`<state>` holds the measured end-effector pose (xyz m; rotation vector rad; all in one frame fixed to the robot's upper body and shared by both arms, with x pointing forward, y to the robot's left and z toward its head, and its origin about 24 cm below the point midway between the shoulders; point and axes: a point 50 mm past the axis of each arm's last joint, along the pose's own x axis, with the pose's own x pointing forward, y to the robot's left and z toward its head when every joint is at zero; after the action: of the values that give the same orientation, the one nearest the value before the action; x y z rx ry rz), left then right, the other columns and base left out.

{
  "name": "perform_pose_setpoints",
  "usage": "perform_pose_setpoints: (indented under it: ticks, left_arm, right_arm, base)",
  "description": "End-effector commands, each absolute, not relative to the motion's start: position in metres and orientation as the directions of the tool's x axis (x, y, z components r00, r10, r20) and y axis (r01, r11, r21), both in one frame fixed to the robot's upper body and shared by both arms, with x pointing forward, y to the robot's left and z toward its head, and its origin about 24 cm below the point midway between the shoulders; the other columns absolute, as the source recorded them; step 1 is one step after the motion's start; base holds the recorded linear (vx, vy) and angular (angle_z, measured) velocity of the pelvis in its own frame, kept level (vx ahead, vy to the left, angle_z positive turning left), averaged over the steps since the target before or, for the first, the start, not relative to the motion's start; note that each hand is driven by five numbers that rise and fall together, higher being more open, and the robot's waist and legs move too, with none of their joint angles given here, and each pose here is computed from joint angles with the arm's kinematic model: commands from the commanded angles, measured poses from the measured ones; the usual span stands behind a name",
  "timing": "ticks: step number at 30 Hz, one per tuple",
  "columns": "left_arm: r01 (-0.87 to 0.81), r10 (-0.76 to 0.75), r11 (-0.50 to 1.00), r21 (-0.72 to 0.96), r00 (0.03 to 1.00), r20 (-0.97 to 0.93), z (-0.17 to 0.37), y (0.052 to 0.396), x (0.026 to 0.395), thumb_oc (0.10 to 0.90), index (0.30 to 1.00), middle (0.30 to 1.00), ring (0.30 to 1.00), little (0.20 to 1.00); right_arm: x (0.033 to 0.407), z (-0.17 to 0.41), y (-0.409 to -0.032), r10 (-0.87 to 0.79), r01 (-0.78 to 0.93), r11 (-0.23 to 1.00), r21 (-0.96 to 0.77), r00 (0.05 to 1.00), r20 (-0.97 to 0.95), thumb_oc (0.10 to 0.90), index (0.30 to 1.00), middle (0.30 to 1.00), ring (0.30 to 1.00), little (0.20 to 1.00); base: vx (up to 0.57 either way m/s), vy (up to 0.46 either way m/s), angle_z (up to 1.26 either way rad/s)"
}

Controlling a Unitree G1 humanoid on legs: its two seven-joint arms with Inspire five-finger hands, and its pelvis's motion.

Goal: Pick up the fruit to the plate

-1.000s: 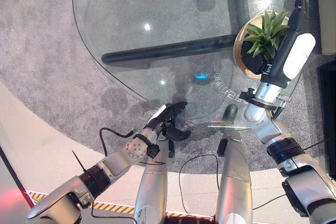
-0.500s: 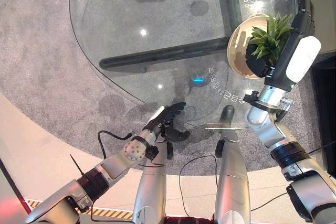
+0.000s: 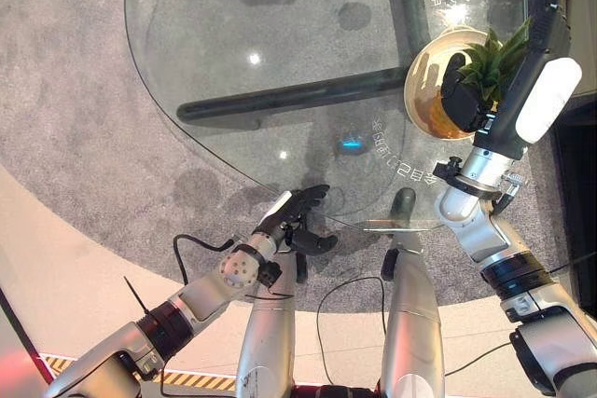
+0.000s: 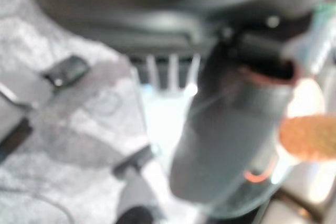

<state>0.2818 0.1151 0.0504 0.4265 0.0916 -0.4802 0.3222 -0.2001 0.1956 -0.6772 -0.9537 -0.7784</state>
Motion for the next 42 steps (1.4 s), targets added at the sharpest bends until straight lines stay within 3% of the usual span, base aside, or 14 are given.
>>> perform_pose_setpoints:
  ticks: [1,21,42]
  left_arm:
    - [0.516,-0.511,0.788,0.336,0.852,-0.110,0.057,0.101,0.263,0.800,0.900,0.900,0.900,0.900]
    - [0.516,-0.510,0.793,0.326,0.853,-0.109,0.053,0.103,0.260,0.800,0.900,0.900,0.900,0.900]
    - [0.493,-0.484,0.801,0.339,0.867,-0.119,0.050,0.118,0.259,0.800,0.900,0.900,0.900,0.900]
  right_arm:
    - [0.302,0.256,-0.196,-0.204,0.801,0.587,0.115,0.009,0.979,0.800,0.900,0.900,0.900,0.900]
    - [0.302,0.250,-0.182,-0.078,0.798,0.603,-0.004,0.063,0.995,0.800,0.900,0.900,0.900,0.900]
    - [0.285,0.233,-0.162,0.030,0.666,0.732,-0.142,0.176,0.984,0.800,0.900,0.900,0.900,0.900]
  base:
    - [0.00,0.000,0.00]
    - [0.00,0.000,0.00]
    - [-0.01,-0.019,0.02]
